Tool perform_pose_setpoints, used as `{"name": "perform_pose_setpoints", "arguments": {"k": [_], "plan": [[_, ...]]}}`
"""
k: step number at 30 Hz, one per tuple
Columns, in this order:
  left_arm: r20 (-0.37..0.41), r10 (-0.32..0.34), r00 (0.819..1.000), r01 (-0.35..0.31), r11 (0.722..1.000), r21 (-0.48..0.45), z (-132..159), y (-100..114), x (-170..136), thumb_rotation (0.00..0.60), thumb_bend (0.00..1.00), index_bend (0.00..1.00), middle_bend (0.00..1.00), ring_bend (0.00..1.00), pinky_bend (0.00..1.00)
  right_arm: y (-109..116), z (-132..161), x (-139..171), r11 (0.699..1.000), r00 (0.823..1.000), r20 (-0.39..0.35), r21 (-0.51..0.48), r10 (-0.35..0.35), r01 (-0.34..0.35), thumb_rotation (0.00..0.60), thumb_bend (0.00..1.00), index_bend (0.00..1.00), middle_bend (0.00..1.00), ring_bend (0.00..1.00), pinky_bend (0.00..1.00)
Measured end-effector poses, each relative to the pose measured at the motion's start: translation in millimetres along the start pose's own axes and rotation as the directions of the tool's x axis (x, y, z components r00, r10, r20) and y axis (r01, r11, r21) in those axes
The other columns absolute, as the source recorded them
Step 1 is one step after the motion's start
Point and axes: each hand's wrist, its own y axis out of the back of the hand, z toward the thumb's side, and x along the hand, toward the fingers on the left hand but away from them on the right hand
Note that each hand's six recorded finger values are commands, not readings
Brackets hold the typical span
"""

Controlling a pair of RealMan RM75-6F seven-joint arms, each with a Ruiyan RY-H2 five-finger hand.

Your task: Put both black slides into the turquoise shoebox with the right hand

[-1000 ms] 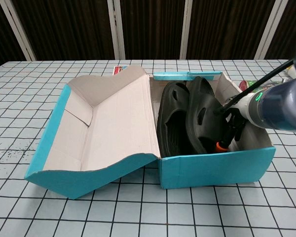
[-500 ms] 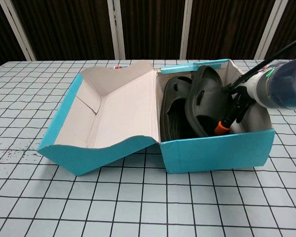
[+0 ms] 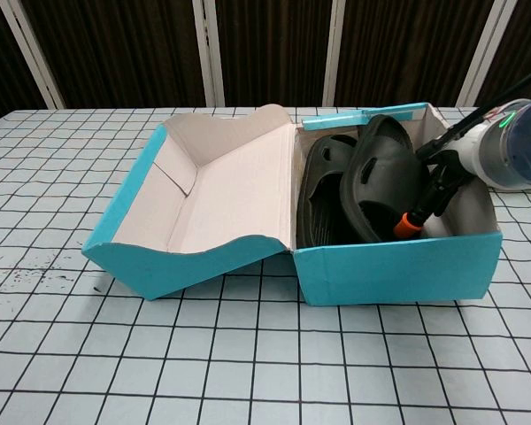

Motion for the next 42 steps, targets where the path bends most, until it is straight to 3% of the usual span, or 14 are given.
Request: {"name": "perform_pose_setpoints", "arguments": {"k": [8,14,30,42], "plan": [[-0.001,-0.002,1.0,0.002,1.0,-0.002,-1,0,1,0.6,0.37,0.08,0.0,0.0,0.09,-9,6,2,0.999,0.999,-0.041,0.001,0.032,-0.032,0.6,0.25,0.04,0.11,0.15,0.1],[-0.003,0.0,1.0,0.0,1.0,-0.004,-1,1,1,0.6,0.37,0.08,0.0,0.0,0.09,-12,11,2,0.999,0.996,-0.078,0.025,0.032,-0.03,0.6,0.12,0.0,0.02,0.11,0.09],[0.001,-0.001,1.0,0.001,1.0,-0.001,0,0,0,0.6,0.37,0.08,0.0,0.0,0.09,-10,8,1,0.999,0.993,-0.113,0.012,0.042,-0.04,0.6,0.09,0.0,0.0,0.1,0.09],[0.004,-0.003,1.0,0.003,1.0,0.002,1,0,0,0.6,0.37,0.08,0.0,0.0,0.09,-5,1,7,0.997,0.988,-0.144,0.056,0.056,-0.049,0.6,0.05,0.0,0.0,0.1,0.08]]}}
